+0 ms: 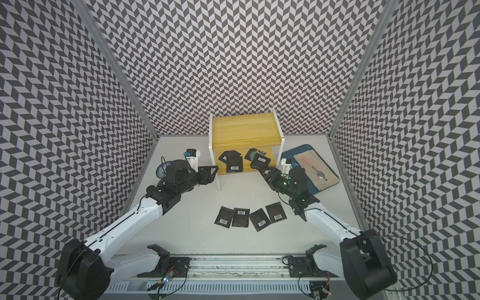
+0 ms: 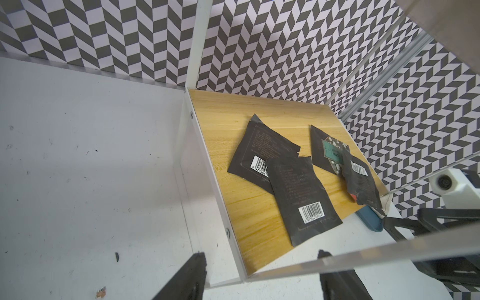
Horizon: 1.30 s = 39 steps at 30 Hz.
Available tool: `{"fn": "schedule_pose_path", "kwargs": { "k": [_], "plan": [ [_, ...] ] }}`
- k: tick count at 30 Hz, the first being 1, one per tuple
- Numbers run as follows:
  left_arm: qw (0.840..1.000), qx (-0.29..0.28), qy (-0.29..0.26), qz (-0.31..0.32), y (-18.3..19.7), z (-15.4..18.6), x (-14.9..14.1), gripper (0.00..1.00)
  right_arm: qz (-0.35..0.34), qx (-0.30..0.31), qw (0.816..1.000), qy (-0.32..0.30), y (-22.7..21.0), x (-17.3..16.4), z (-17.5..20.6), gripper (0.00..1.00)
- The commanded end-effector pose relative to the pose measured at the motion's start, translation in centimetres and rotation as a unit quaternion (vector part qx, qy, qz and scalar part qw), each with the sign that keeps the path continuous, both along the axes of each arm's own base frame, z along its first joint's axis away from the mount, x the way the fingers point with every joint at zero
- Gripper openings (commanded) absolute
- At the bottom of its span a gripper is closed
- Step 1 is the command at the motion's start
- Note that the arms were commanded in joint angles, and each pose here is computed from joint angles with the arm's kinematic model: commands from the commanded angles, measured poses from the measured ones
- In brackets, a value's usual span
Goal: Remove the tea bags from the shelf
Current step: Adjust the shelf at the center of the board, then pick up the tea bag from the shelf.
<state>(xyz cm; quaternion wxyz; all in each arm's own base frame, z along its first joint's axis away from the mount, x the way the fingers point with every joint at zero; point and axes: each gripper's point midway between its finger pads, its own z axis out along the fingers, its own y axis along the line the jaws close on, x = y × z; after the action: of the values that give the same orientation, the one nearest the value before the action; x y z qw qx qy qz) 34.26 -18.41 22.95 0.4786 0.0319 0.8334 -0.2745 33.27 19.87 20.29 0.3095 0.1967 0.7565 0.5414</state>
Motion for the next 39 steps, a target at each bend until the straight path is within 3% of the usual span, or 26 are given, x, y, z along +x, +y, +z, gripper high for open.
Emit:
{"fn": "schedule_pose_path", "kwargs": {
  "k": [1,19,30,39],
  "plan": [
    [1.0,-0.011,-0.018,-0.003,-0.1,1.2,0.5,0.7,-0.02,0.029,0.999,-0.004,0.0,1.3,1.1,0.56],
    [1.0,-0.014,-0.017,-0.002,0.0,1.1,0.3,0.7,-0.048,0.053,0.997,0.006,-0.1,3.3,0.8,0.49],
    [1.0,-0.016,-0.019,-0.002,0.0,1.2,0.3,0.7,-0.059,0.05,0.997,0.021,-0.1,4.0,0.1,0.38],
    [1.0,-0.015,-0.019,-0.002,0.0,1.2,0.2,0.7,-0.066,0.039,0.997,0.021,-0.4,4.2,-0.2,0.22]
  ]
}}
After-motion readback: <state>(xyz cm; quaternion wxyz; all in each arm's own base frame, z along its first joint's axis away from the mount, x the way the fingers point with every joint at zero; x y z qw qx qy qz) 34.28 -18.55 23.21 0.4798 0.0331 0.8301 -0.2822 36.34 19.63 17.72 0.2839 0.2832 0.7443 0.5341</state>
